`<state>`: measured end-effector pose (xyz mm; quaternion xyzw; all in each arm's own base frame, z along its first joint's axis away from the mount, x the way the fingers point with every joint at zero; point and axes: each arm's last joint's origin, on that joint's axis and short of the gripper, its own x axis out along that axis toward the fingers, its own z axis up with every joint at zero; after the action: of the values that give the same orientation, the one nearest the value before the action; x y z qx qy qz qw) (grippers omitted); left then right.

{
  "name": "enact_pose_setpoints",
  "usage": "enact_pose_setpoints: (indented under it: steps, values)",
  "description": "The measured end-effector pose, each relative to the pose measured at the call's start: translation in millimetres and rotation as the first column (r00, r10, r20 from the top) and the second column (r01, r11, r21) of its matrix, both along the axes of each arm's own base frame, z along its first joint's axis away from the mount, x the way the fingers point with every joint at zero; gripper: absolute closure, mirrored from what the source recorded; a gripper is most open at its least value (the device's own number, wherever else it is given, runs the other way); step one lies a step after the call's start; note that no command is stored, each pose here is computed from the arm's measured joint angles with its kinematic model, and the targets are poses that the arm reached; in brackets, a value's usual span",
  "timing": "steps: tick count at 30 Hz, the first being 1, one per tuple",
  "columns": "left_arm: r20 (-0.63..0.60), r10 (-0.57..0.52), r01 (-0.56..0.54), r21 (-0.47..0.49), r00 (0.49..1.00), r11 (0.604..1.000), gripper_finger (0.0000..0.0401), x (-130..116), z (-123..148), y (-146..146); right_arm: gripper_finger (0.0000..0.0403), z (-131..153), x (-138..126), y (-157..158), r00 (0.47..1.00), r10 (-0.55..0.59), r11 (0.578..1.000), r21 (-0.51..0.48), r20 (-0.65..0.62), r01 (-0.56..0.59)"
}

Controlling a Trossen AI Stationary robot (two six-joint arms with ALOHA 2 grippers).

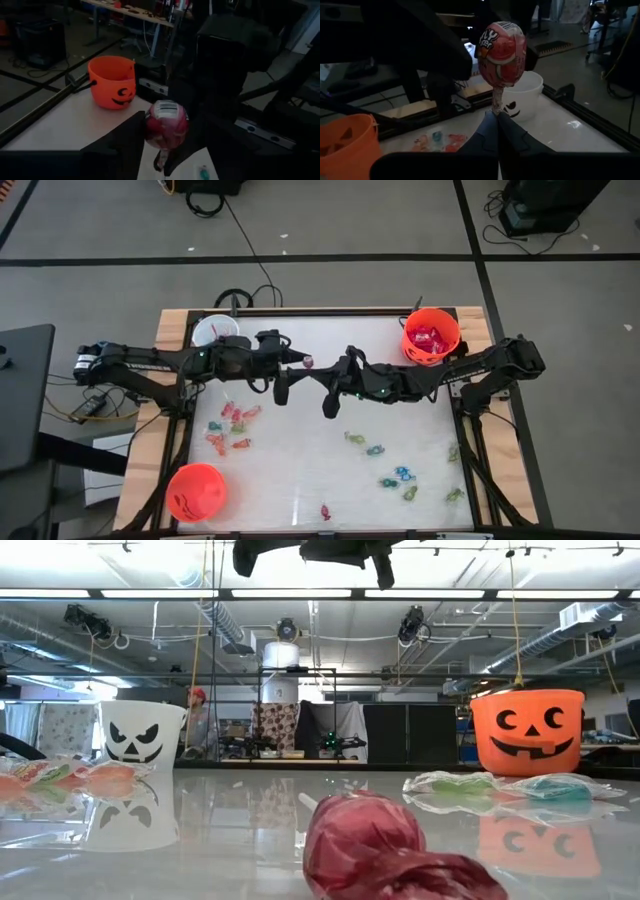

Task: Sort candy by brand, put in halloween buckets
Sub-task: Put the red lollipop into the white bucket

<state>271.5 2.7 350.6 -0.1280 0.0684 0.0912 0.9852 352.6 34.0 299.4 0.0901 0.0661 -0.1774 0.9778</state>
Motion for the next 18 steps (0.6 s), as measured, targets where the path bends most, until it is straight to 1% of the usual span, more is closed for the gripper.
enact_pose_setpoints:
  steps: [5, 9, 10, 12, 13, 15, 17, 18]
  values:
    - [-0.009, 0.021, -0.021, -0.010, 1.000, 1.000, 0.0238, -0.3, -1.0, 5.5, 0.0402, -0.1, 0.0, 0.0, 1.000, -0.001, 1.000, -0.002, -0.002, 0.001]
    - [-0.007, 0.035, -0.035, -0.021, 0.999, 0.999, 0.0280, -0.4, -1.0, 10.2, 0.0398, -0.4, -0.1, -0.5, 1.000, -0.004, 1.000, -0.004, -0.005, 0.004]
    - [-0.008, 0.039, -0.039, -0.022, 0.999, 0.999, 0.0288, -0.5, -1.1, 11.5, 0.0392, -0.7, -0.1, -1.2, 1.000, -0.008, 1.000, 0.005, -0.006, 0.008]
    - [-0.018, 0.056, -0.056, -0.022, 0.998, 0.998, 0.0289, -0.9, -2.0, 15.0, 0.0375, -2.4, -0.1, -4.0, 1.000, -0.024, 0.998, 0.056, -0.005, 0.025]
    - [-0.033, 0.080, -0.080, -0.018, 0.996, 0.997, 0.0289, -1.5, -3.4, 17.7, 0.0364, -4.1, -0.4, -5.7, 0.999, -0.035, 0.995, 0.090, -0.012, 0.036]
    - [-0.084, 0.170, -0.170, 0.000, 0.982, 0.985, 0.0289, -8.0, -5.8, 26.6, 0.0340, -9.8, -1.6, -8.2, 0.997, -0.054, 0.986, 0.157, -0.048, 0.061]
    - [-0.141, 0.280, -0.278, 0.029, 0.950, 0.960, 0.0284, -18.4, -7.3, 36.1, 0.0318, -17.4, -4.2, -9.2, 0.992, -0.070, 0.972, 0.216, -0.109, 0.092]
    - [-0.179, 0.338, -0.334, 0.054, 0.924, 0.941, 0.0278, -26.0, -8.2, 41.4, 0.0308, -21.7, -5.9, -9.3, 0.986, -0.079, 0.964, 0.242, -0.145, 0.113]
